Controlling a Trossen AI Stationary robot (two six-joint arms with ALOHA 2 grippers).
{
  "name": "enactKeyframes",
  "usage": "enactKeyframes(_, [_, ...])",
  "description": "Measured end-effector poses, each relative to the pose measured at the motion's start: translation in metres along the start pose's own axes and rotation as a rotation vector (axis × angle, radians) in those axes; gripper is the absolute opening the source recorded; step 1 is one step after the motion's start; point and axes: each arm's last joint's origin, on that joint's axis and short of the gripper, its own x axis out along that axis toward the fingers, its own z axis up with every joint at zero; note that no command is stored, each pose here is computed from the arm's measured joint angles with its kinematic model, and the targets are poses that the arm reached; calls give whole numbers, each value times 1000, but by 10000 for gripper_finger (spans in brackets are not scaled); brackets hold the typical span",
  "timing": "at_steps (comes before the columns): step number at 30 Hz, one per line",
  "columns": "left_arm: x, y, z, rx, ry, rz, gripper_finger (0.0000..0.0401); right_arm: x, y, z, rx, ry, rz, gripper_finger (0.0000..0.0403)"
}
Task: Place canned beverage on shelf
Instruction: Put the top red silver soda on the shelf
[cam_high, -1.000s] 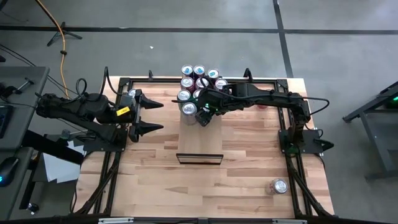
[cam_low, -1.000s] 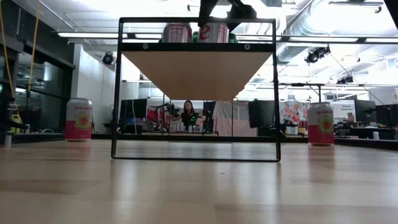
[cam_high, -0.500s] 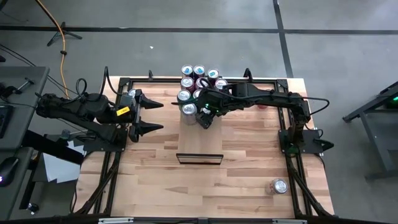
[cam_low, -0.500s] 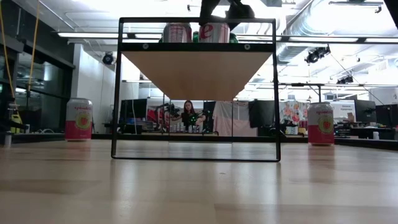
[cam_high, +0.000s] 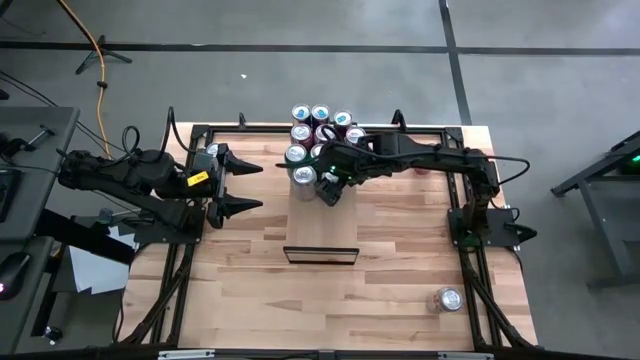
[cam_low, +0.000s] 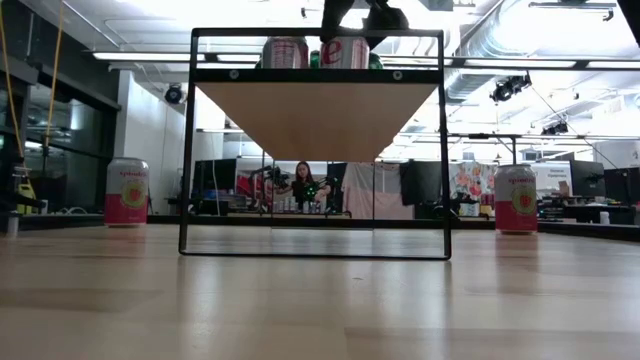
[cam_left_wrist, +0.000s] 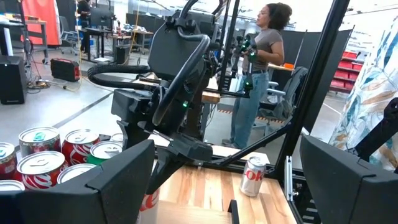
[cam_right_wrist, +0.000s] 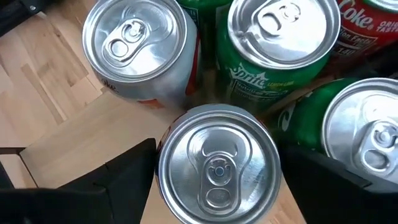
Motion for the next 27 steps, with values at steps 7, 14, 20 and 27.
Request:
enactKeyframes(7, [0,0,0,0,0,0,333,-3,0,1,-47,-4,10,383])
enactKeyframes(14, [0,0,0,0,0,0,333,-32,-7,16,-173,-82,76,395])
enactKeyframes(20, [0,0,0,-25,0,0,333,-65,-17,30,-281,-199,85,394])
enactKeyframes(27, [0,0,0,-38,0,-1,333,-69,-22,34,-411,-254,85,394])
